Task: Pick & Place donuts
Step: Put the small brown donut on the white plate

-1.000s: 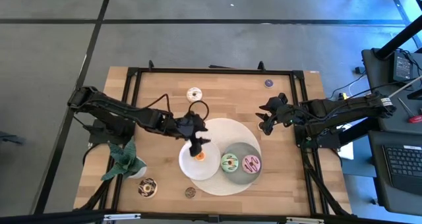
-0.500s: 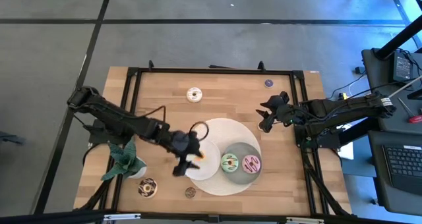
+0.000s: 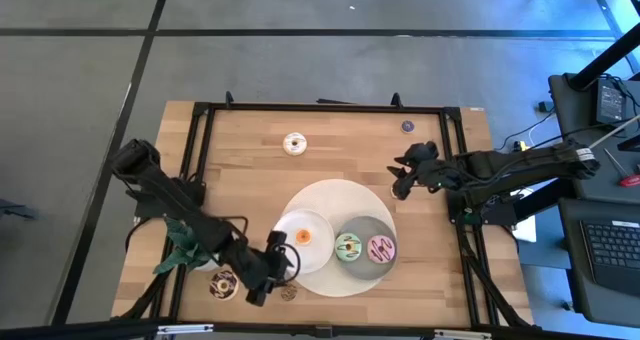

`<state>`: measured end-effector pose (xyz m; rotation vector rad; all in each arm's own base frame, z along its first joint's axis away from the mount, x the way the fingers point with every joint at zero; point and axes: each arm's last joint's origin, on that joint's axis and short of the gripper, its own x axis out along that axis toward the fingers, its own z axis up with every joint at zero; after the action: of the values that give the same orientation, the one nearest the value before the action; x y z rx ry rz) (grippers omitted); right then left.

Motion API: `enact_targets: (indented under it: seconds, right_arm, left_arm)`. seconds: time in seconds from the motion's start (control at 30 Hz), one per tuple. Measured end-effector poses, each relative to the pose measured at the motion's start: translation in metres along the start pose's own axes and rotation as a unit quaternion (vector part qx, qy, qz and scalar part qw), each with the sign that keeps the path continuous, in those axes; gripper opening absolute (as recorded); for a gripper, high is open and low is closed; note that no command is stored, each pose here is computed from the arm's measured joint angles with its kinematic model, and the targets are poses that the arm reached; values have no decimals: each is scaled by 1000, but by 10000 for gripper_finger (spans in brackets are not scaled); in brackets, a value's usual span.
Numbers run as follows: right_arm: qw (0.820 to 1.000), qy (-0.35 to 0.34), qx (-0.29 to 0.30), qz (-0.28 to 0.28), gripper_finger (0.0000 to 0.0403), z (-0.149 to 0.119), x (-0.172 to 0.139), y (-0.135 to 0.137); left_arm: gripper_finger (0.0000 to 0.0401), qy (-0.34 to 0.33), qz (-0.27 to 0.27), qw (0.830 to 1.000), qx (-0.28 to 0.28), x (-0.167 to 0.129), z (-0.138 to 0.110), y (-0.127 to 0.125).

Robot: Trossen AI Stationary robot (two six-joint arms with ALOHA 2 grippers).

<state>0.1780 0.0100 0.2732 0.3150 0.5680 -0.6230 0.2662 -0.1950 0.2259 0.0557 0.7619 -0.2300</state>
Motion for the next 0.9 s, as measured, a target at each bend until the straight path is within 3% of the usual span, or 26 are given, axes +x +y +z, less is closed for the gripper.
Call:
enact_targets:
  seconds: [0.5,0.9]
  right_arm:
    - [998,48,-25,-22,168,-10,24,13]
    - [998,52,-33,-15,168,-10,23,13]
  left_arm:
    - [175,57,16,996,-67,55,-34,-20]
    - [138,66,7,996,-61,58,-38,-26]
